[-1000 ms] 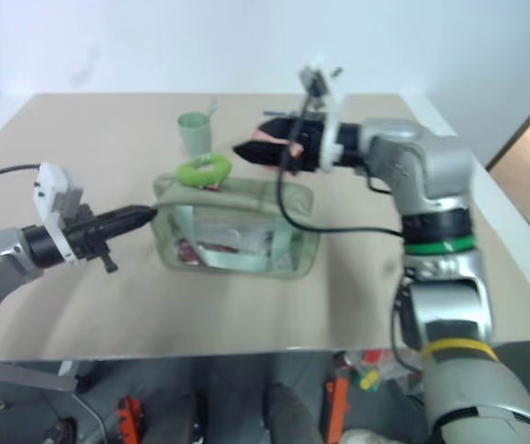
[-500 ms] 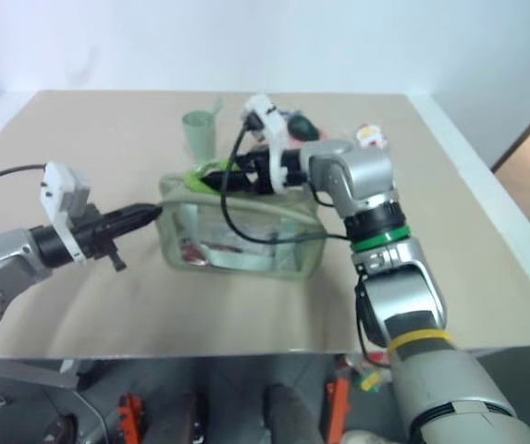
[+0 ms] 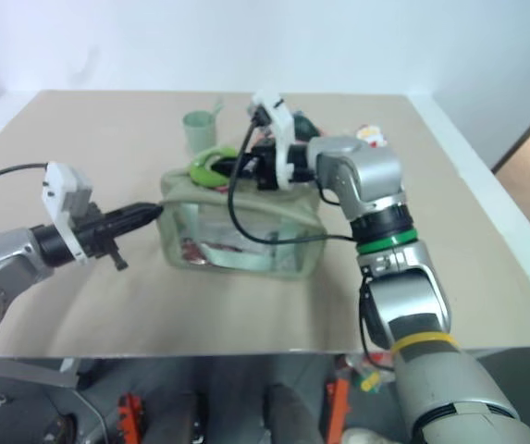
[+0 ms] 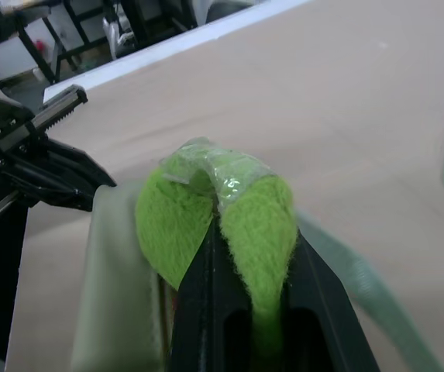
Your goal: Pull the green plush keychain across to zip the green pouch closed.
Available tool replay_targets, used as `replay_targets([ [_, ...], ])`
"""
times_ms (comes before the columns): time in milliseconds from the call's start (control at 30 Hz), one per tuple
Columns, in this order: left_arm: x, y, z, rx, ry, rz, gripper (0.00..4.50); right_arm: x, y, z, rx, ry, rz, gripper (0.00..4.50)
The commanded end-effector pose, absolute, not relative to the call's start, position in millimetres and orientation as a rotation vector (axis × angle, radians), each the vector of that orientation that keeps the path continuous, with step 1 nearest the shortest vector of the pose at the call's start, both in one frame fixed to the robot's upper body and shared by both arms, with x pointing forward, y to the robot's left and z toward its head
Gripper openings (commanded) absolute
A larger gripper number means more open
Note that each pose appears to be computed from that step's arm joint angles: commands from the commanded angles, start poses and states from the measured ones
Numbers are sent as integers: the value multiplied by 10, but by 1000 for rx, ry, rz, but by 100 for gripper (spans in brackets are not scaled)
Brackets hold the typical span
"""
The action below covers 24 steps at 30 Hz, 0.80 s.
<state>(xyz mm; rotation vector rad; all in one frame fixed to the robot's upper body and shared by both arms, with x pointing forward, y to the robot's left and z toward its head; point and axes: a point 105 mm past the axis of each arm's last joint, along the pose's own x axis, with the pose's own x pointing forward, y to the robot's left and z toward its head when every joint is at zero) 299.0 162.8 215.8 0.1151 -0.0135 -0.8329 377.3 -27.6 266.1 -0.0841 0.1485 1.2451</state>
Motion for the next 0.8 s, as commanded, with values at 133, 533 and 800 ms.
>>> replay_targets([
  [133, 3070, 1629, 2198, 110, -34, -790, 0, 3525, -653, 3293, -93, -199, 1266, 5],
  [533, 3125, 1540, 2201, 82, -48, -834, 0, 3519, -697, 2951, -148, -93, 1246, 5],
  [800, 2780, 1219, 2412, -99, -24, -1065, 0, 3627, -599, 2931, -229, -127, 1241, 5],
])
